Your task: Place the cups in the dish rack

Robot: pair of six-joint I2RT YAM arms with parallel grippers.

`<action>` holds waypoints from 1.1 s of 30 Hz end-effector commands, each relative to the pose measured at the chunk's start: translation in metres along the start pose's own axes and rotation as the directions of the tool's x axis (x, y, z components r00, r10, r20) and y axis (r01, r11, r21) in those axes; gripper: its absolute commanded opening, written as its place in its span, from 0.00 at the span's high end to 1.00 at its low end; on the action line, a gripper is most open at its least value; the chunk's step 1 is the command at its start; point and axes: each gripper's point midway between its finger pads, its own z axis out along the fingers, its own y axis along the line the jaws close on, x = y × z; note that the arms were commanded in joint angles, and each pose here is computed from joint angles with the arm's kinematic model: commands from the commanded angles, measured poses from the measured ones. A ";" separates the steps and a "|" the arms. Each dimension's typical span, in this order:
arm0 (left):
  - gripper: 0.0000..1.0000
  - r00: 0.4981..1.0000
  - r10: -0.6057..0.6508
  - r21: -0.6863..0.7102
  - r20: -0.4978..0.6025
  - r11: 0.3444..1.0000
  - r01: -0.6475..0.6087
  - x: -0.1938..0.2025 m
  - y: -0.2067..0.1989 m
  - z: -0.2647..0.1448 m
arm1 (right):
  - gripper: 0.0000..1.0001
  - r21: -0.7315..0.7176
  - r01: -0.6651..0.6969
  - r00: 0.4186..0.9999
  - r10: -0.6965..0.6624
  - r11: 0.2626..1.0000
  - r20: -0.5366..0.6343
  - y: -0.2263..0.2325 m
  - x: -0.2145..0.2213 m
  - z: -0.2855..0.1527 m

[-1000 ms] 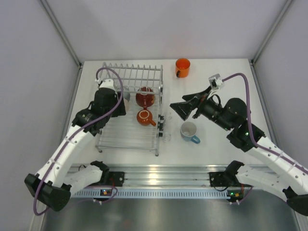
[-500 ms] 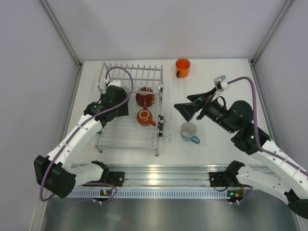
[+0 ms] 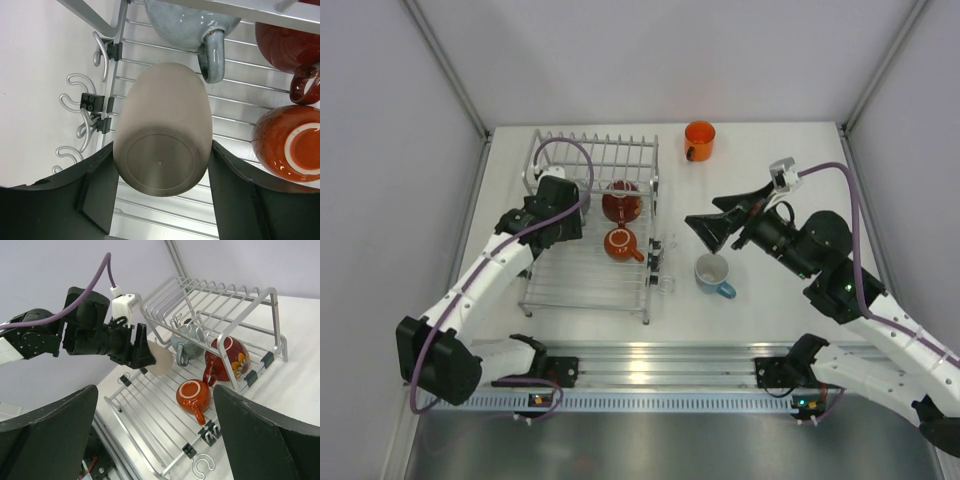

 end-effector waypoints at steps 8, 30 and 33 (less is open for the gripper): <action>0.99 0.997 -0.032 -0.037 -0.070 0.999 0.029 0.014 0.005 0.019 | 0.01 -0.010 0.002 1.000 -0.001 1.000 0.028 0.002 -0.006 -0.002; 0.32 0.997 -0.026 -0.025 -0.079 0.999 0.024 0.009 0.003 0.022 | 0.01 -0.002 0.016 0.999 -0.016 1.000 0.040 0.000 -0.010 -0.004; 0.23 0.998 -0.036 -0.012 -0.057 0.999 0.035 0.002 0.002 0.017 | 0.00 -0.002 0.014 0.999 -0.014 1.000 0.040 0.000 -0.010 -0.003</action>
